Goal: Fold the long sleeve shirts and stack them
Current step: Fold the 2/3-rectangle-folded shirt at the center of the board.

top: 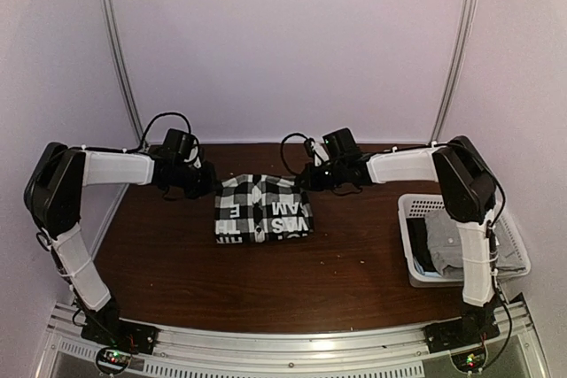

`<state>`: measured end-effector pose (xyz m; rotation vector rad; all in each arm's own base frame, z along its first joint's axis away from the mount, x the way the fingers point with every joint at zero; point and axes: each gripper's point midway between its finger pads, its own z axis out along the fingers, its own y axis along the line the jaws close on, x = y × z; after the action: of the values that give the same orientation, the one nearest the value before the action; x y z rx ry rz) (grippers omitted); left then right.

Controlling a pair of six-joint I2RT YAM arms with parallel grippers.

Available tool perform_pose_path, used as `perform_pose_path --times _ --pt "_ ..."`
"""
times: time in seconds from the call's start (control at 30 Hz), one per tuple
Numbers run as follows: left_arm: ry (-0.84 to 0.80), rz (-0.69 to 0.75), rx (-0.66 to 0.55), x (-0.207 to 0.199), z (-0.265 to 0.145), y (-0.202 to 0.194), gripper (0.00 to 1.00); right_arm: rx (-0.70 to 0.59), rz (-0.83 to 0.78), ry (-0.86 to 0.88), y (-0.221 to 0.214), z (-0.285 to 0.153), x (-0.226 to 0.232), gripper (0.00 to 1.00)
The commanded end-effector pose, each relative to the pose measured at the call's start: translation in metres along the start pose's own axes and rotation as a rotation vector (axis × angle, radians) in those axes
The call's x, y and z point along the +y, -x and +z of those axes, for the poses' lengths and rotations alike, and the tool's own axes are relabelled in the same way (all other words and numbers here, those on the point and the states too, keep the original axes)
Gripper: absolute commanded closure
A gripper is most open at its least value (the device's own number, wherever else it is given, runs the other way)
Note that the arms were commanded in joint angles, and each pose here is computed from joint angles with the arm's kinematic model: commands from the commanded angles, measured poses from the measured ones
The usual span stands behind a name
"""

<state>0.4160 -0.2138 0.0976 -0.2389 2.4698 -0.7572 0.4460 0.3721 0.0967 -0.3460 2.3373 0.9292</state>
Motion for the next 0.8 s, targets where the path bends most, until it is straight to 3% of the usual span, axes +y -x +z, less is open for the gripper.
perform_pose_path --times 0.0,0.2,0.27,0.37,0.47,0.67,0.77 --pt "0.010 0.020 -0.057 0.014 0.013 0.035 1.00 -0.061 -0.016 -0.017 0.030 0.012 -0.012 1.00" --pt "0.024 0.016 -0.051 0.030 0.040 0.052 1.00 -0.060 -0.013 -0.030 0.042 0.034 -0.028 1.00" --pt "0.008 0.040 -0.030 0.028 0.053 0.057 0.99 -0.054 -0.018 -0.043 0.049 0.039 -0.031 0.89" --pt "0.030 0.061 -0.011 0.029 0.063 0.064 0.74 -0.047 -0.025 -0.057 0.053 0.038 -0.030 0.69" --pt "0.039 0.071 -0.035 0.026 0.057 0.076 0.58 -0.054 -0.037 -0.090 0.057 0.025 -0.028 0.60" --pt "0.108 0.084 -0.090 0.025 0.025 0.090 0.44 -0.055 -0.087 -0.108 0.049 -0.010 0.002 0.59" --pt "0.130 0.099 -0.110 0.023 0.006 0.091 0.42 -0.016 -0.115 -0.087 0.028 -0.017 0.027 0.60"
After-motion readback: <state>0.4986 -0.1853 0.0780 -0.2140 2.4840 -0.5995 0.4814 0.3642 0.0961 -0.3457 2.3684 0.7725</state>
